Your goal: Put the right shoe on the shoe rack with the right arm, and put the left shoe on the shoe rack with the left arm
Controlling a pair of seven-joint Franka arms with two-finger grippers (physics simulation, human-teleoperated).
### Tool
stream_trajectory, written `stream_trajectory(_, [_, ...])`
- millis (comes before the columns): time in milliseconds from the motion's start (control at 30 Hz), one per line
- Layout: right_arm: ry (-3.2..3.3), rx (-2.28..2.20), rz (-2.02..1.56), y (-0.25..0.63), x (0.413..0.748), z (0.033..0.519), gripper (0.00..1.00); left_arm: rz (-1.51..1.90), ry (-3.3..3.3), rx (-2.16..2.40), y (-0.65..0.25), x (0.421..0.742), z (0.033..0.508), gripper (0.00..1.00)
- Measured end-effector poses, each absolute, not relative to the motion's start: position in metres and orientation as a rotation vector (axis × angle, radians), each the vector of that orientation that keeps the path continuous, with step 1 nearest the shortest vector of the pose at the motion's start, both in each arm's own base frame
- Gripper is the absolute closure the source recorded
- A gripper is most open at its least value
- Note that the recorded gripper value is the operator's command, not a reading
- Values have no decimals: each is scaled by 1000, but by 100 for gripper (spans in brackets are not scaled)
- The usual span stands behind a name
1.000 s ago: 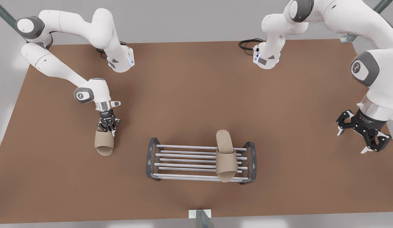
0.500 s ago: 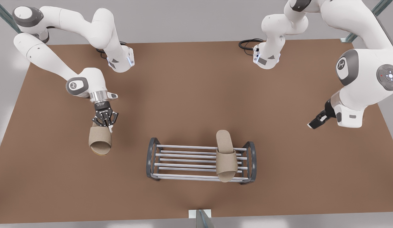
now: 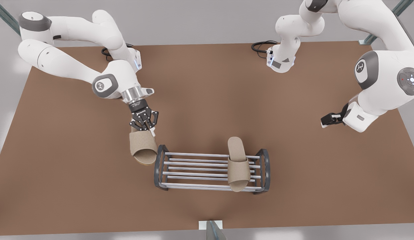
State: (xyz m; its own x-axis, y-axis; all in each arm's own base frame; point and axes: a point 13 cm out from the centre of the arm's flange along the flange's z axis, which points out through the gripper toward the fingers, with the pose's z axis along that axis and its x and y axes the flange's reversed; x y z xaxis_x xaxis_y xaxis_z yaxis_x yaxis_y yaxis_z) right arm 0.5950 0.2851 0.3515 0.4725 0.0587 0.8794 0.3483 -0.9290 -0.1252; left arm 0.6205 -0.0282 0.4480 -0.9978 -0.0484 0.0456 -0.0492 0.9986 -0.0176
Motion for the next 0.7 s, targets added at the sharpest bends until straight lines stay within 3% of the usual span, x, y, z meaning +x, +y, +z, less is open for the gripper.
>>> stream_trajectory(367, [-111, -2570, -1287, 383, 624, 369, 79, 36, -3086, -224, -27, 618, 450, 0])
stream_trajectory(600, [32, -2689, -1279, 449, 660, 329, 79, 39, -3069, -338, -27, 616, 450, 0])
stream_trajectory(700, [50, -2724, -1290, 468, 661, 302, 79, 41, -3061, -373, -26, 615, 449, 0])
